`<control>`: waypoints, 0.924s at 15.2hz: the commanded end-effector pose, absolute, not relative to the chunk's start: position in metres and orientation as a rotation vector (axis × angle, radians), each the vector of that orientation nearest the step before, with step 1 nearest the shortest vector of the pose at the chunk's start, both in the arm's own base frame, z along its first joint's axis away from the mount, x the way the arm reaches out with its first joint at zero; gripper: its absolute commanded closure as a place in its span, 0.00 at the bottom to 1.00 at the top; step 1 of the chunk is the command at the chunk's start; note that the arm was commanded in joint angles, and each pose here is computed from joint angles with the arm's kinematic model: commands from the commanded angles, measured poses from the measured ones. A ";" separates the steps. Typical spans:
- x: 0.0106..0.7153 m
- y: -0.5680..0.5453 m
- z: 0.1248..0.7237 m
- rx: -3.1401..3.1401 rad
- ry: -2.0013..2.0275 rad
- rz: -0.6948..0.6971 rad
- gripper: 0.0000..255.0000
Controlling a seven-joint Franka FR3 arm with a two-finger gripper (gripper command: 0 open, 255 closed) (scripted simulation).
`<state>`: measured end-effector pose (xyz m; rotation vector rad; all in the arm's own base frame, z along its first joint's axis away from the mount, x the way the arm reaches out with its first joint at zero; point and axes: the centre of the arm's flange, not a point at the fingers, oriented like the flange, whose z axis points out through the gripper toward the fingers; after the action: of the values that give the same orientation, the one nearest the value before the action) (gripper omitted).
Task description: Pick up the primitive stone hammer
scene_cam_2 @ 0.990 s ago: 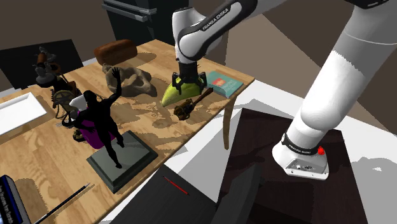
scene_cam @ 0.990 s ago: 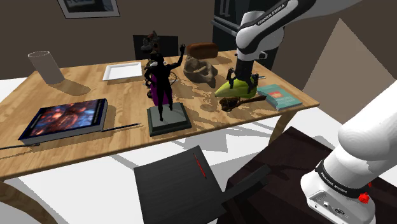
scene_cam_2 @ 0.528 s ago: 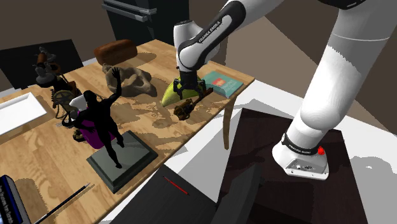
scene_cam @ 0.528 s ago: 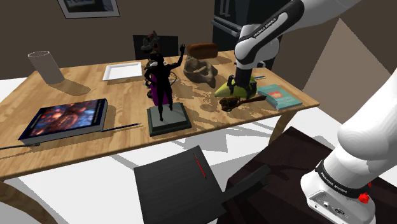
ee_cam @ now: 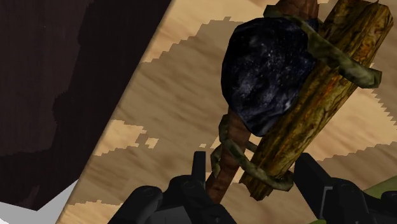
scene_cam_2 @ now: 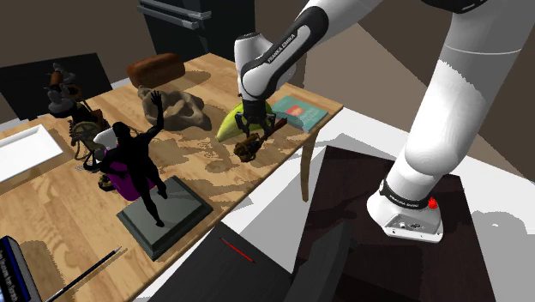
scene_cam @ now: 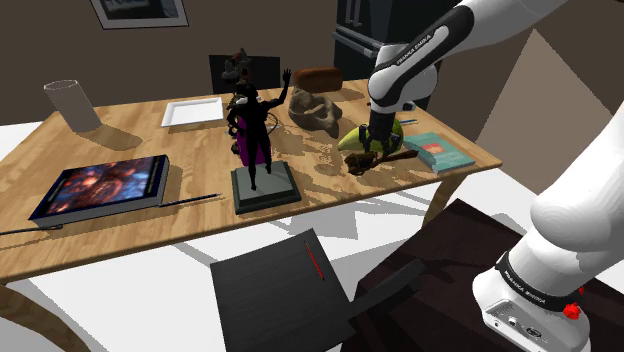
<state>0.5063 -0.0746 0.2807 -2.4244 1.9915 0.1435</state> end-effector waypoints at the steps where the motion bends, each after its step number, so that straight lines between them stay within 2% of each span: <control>1: 0.506 -0.075 0.280 -2.424 1.993 0.145 1.00; 6: 0.506 -0.075 0.280 -2.424 1.993 0.145 1.00; 14: 0.506 -0.075 0.322 -2.424 1.993 0.145 1.00</control>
<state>0.5054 -0.0750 0.3170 -2.4244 1.9927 0.1454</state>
